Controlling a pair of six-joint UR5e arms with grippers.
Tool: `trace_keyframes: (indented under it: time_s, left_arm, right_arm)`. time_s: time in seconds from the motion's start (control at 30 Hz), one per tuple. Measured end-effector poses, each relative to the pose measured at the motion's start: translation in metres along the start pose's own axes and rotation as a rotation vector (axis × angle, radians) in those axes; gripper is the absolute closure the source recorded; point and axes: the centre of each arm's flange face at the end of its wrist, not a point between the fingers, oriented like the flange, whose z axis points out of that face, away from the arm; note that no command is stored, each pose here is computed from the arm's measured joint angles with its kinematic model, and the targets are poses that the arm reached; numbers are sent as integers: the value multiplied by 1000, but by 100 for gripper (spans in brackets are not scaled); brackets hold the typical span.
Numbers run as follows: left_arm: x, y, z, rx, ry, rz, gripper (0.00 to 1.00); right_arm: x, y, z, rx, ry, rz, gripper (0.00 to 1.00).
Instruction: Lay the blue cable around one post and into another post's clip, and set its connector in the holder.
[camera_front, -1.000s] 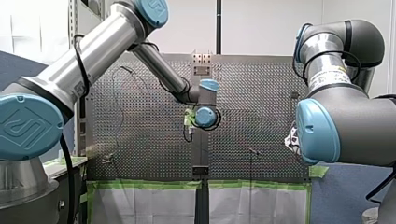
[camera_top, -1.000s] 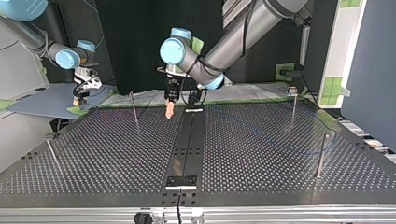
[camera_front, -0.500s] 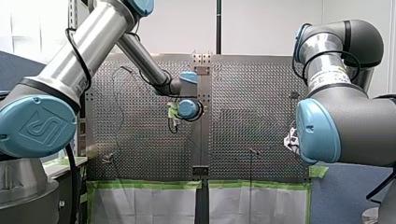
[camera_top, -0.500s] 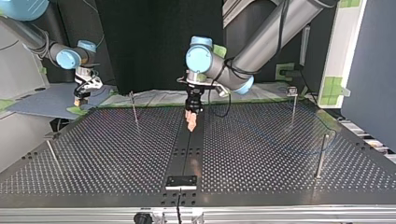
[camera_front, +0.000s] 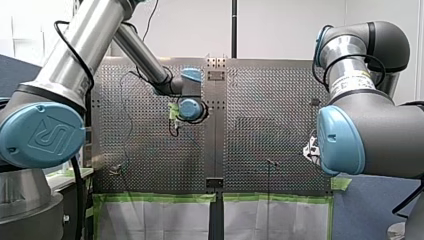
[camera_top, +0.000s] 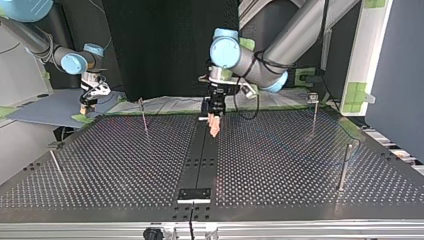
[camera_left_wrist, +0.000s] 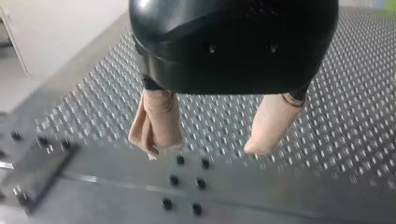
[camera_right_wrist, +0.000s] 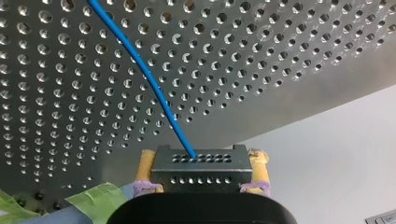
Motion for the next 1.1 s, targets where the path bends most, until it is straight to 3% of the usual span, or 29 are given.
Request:
trace_keyframes:
  time_s: [0.13, 0.6, 0.77, 1.1]
  left_arm:
    - [-7, -12, -20, 10, -23, -27, 0]
    - [-31, -42, -96, 29, -105, -203, 0]
    - [-38, -36, -112, 6, -119, -250, 0]
    - [-55, -1, -128, -91, -194, -364, 0]
  right_arm:
    - [0, -1, 0, 1, -2, 0, 100]
    - [0, -1, 0, 1, -2, 0, 100]
    - [0, -1, 0, 0, -3, 0, 100]
    - [0, -1, 0, 2, -1, 12, 100]
